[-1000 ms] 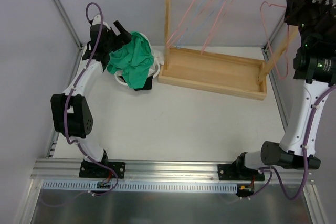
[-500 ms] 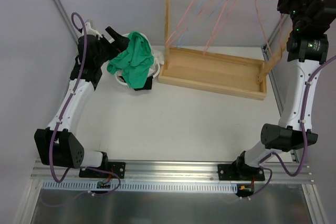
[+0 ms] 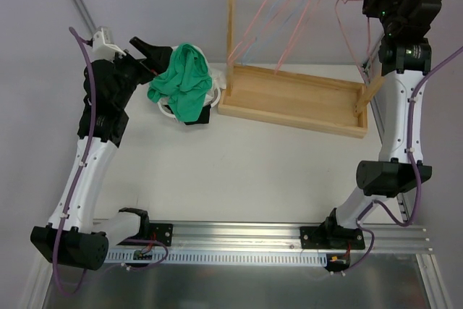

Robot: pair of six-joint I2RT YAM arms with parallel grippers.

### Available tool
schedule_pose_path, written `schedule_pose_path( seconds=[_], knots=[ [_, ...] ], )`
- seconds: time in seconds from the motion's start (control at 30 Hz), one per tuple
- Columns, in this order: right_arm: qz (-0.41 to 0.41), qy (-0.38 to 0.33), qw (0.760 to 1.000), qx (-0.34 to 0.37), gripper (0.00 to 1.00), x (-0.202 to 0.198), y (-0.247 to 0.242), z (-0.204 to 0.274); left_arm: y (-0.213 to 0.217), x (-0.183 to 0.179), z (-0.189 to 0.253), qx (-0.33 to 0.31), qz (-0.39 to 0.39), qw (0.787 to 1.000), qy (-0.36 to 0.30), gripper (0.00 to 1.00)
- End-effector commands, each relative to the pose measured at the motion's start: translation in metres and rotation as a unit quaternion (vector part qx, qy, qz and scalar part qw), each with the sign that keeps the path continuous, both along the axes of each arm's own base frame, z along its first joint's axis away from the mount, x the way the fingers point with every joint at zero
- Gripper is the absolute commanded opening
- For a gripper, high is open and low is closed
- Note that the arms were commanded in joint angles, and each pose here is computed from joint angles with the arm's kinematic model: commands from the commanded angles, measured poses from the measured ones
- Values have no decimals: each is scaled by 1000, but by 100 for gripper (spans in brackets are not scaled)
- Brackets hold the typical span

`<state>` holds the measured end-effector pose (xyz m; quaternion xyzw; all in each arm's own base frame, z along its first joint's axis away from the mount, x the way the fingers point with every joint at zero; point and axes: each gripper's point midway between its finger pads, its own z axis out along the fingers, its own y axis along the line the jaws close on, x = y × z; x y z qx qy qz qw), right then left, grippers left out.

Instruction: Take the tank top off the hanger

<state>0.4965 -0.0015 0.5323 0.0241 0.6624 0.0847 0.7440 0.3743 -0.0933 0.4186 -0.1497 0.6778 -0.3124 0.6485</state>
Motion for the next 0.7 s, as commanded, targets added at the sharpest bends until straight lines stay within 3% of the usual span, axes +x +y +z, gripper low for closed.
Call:
schedule_pose_path(
  seconds=[0.0, 0.5, 0.67],
  knots=[
    [-2, -64, 998, -22, 0, -9, 14, 38, -3, -8, 4, 9, -3, 1000, -8, 99],
    [11, -43, 998, -42, 0, 10, 56, 14, 9, -29, 26, 43, 18, 998, -36, 99],
    [15, -36, 998, -42, 7, 13, 60, 8, 10, -33, 31, 49, 19, 998, -42, 99]
  ],
)
